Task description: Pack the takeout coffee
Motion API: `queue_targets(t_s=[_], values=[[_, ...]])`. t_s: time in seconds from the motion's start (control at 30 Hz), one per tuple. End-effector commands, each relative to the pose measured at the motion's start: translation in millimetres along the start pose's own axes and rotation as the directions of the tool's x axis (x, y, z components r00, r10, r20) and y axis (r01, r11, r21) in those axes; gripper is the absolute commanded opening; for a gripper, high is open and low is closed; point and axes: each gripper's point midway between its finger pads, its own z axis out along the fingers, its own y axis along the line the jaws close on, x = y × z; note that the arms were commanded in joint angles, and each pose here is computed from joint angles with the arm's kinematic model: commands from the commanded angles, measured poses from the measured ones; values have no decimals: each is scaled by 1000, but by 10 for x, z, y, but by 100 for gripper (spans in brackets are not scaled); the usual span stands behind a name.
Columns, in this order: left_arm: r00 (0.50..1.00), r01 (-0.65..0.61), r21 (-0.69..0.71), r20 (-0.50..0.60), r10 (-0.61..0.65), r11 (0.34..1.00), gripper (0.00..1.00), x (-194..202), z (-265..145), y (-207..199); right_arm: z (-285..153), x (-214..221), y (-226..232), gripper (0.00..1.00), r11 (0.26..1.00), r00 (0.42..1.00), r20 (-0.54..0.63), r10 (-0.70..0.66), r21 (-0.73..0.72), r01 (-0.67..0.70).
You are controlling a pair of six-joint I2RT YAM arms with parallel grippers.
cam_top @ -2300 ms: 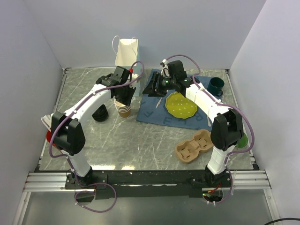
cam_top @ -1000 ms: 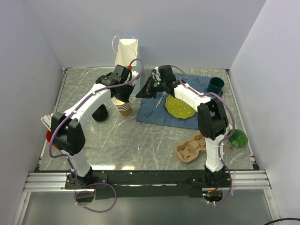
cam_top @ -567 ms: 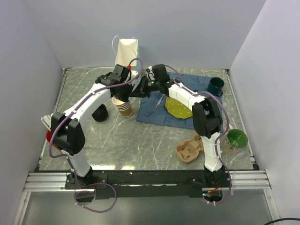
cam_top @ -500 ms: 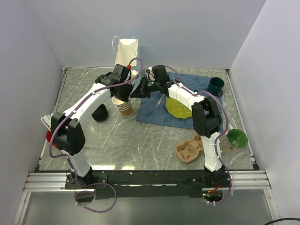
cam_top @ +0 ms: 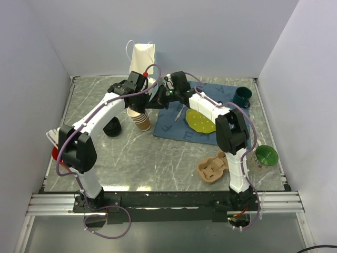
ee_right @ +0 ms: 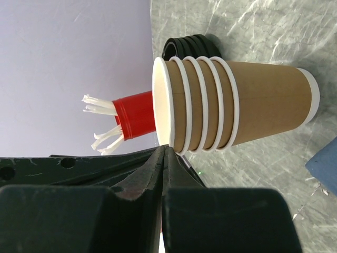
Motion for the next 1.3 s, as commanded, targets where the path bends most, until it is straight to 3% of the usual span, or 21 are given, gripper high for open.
queue_targets(t_s=[0.0,0.87,0.97,1.13,1.27], values=[[997,5,3,81,-5,1000,1,-263,-103,0,52,-20,71,4,1000,1000,-4,-9,-16,9],[995,10,2,96,-10,1000,1,-304,-113,1,172,68,-62,3,999,999,-28,30,30,-29],[996,4,-6,87,-4,1000,1,-270,-84,17,142,56,-24,5,999,1000,-19,25,25,-25],[997,0,-8,82,1,1000,1,-266,-50,22,109,28,70,16,1000,1000,-3,25,12,-25],[997,-3,-10,76,4,1000,1,-247,-28,26,65,-18,91,16,999,1000,17,27,19,-27]])
